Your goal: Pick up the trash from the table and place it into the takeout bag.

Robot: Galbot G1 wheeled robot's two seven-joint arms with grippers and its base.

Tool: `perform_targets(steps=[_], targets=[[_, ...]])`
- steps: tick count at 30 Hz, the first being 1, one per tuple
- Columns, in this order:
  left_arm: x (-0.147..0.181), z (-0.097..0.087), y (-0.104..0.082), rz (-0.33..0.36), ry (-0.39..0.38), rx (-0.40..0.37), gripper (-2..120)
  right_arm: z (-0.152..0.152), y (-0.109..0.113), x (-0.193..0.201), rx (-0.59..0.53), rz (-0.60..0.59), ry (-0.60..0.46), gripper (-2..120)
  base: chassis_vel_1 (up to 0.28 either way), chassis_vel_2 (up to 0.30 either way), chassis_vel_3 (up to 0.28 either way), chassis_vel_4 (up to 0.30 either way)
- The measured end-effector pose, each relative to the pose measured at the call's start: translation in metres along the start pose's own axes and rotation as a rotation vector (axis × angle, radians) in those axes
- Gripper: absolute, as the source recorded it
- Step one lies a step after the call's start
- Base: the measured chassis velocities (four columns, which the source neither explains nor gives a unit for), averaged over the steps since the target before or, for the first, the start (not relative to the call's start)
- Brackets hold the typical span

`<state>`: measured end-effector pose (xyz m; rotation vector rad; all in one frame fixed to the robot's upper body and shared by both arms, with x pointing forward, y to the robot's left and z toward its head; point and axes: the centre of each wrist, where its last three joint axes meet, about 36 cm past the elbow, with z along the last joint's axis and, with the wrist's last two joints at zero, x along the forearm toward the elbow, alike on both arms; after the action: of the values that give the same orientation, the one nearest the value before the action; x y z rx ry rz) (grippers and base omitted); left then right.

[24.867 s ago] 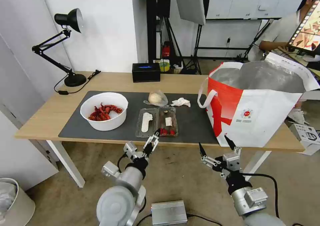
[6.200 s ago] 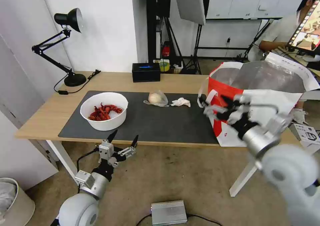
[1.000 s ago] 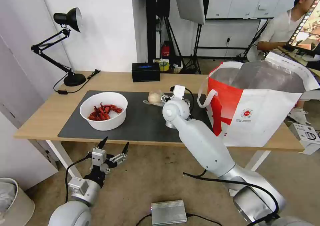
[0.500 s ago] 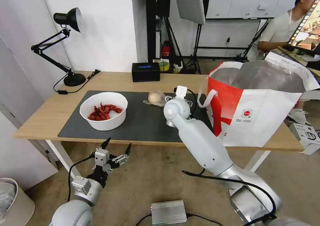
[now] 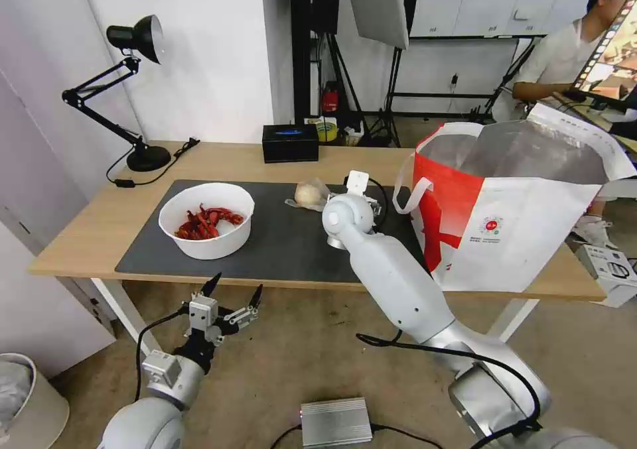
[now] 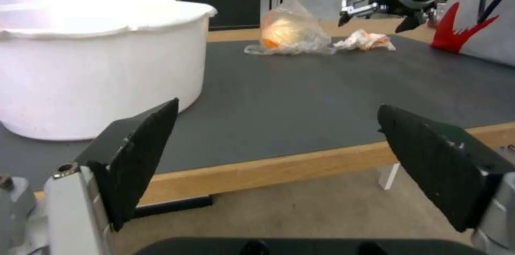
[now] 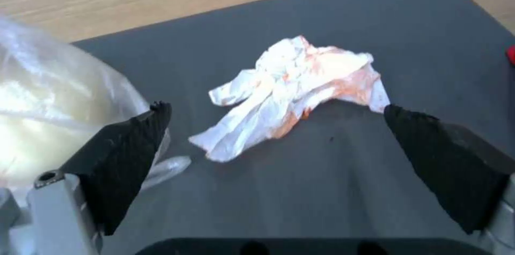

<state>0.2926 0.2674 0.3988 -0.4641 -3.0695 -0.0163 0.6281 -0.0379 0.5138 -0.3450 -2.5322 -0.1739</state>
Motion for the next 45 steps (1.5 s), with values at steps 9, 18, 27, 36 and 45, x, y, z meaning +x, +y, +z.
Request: perform_targets(steps=[9,18,27,36,45], targets=[[0.000,-0.003,0.001,0.001,-0.005,-0.006,100,-0.011,0.004,-0.010,-0.002,0.014,0.008,100,0.000,0.000,0.000,0.000],[-0.001,-0.003,0.002,0.002,-0.008,-0.005,100,-0.020,0.006,-0.017,0.003,0.015,0.009,100,0.000,0.000,0.000,0.000],[-0.003,-0.004,0.000,0.009,-0.013,0.012,100,-0.032,0.012,-0.030,0.010,0.029,0.026,100,0.000,0.000,0.000,0.000],[-0.005,-0.005,0.001,0.013,-0.014,0.009,100,-0.038,0.016,-0.039,0.017,0.033,0.037,100,0.000,0.000,0.000,0.000],[-0.006,-0.004,-0.001,0.017,-0.012,0.012,100,-0.044,0.013,-0.049,0.027,0.050,0.058,100,0.000,0.000,0.000,0.000]])
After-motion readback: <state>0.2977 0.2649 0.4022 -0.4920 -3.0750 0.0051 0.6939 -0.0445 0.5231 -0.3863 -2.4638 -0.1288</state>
